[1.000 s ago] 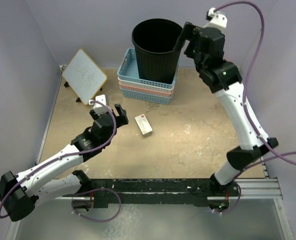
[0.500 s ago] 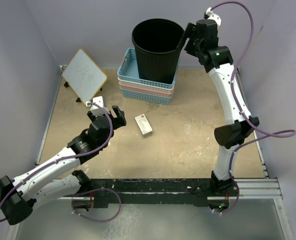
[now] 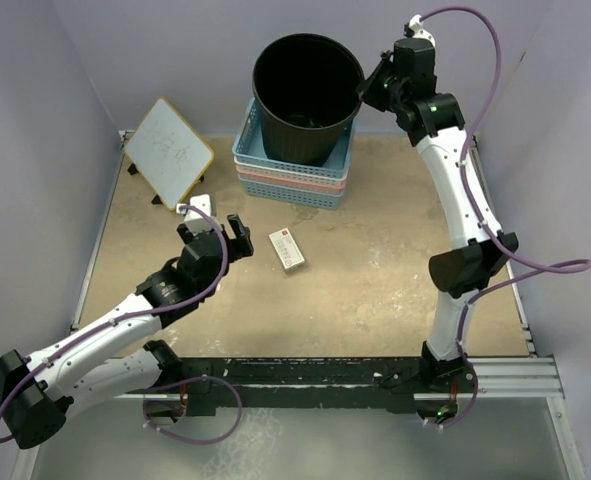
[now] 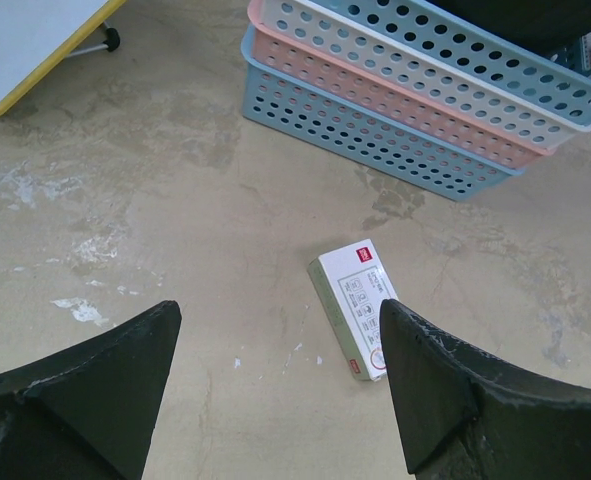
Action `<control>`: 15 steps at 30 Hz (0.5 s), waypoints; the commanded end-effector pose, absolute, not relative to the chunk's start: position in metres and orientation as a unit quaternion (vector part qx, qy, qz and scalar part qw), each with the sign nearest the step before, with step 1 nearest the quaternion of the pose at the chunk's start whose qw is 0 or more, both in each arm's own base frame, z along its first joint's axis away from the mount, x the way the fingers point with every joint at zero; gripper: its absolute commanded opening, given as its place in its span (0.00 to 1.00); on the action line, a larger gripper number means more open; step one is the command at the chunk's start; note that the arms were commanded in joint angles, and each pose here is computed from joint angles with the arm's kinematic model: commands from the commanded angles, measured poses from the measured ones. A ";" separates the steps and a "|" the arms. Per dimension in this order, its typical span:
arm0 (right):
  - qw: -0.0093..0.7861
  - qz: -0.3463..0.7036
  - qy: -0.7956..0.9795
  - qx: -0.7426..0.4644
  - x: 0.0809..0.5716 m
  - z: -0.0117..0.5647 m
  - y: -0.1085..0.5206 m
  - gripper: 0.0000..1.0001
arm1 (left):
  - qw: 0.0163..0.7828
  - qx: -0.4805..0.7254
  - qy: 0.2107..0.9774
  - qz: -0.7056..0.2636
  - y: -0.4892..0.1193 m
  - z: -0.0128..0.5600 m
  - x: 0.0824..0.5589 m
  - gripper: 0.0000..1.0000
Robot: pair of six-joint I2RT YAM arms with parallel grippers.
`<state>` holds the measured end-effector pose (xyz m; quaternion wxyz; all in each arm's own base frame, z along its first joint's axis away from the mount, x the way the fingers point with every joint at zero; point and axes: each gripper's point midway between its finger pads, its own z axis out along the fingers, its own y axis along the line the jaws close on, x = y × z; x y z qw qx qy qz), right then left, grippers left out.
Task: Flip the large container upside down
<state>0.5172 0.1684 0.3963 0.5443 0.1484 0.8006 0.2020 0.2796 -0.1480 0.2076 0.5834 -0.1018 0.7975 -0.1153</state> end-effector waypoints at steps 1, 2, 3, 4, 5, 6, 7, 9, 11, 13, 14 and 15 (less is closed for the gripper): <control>0.586 0.255 0.758 0.135 0.500 0.450 0.174 0.00 | 0.584 -0.100 0.797 -0.121 -0.149 0.212 0.279 0.78; 0.590 0.260 0.752 0.134 0.498 0.456 0.175 0.00 | 0.585 -0.101 0.795 -0.122 -0.149 0.214 0.279 0.78; 0.596 0.266 0.746 0.134 0.496 0.463 0.174 0.00 | 0.586 -0.101 0.795 -0.123 -0.149 0.214 0.279 0.78; 0.601 0.272 0.739 0.134 0.494 0.470 0.175 0.00 | 0.587 -0.102 0.794 -0.123 -0.148 0.215 0.279 0.78; 0.609 0.280 0.730 0.133 0.492 0.478 0.175 0.00 | 0.587 -0.101 0.794 -0.124 -0.149 0.216 0.279 0.78; 0.616 0.286 0.721 0.134 0.489 0.486 0.174 0.00 | 0.586 -0.100 0.794 -0.123 -0.149 0.217 0.279 0.78; 0.625 0.294 0.710 0.135 0.486 0.495 0.173 0.00 | 0.586 -0.101 0.795 -0.123 -0.149 0.217 0.279 0.78; 0.646 0.309 0.685 0.136 0.476 0.515 0.170 0.00 | 0.584 -0.101 0.796 -0.122 -0.149 0.216 0.279 0.78; 0.671 0.319 0.655 0.139 0.463 0.537 0.163 0.00 | 0.583 -0.101 0.797 -0.122 -0.149 0.217 0.278 0.78; 0.697 0.317 0.626 0.146 0.447 0.560 0.151 0.00 | 0.582 -0.100 0.798 -0.122 -0.149 0.217 0.278 0.78; 0.714 0.312 0.609 0.149 0.438 0.573 0.143 0.00 | 0.582 -0.100 0.798 -0.123 -0.149 0.218 0.278 0.78; 0.731 0.306 0.591 0.149 0.425 0.589 0.134 0.00 | 0.581 -0.099 0.798 -0.123 -0.149 0.218 0.277 0.78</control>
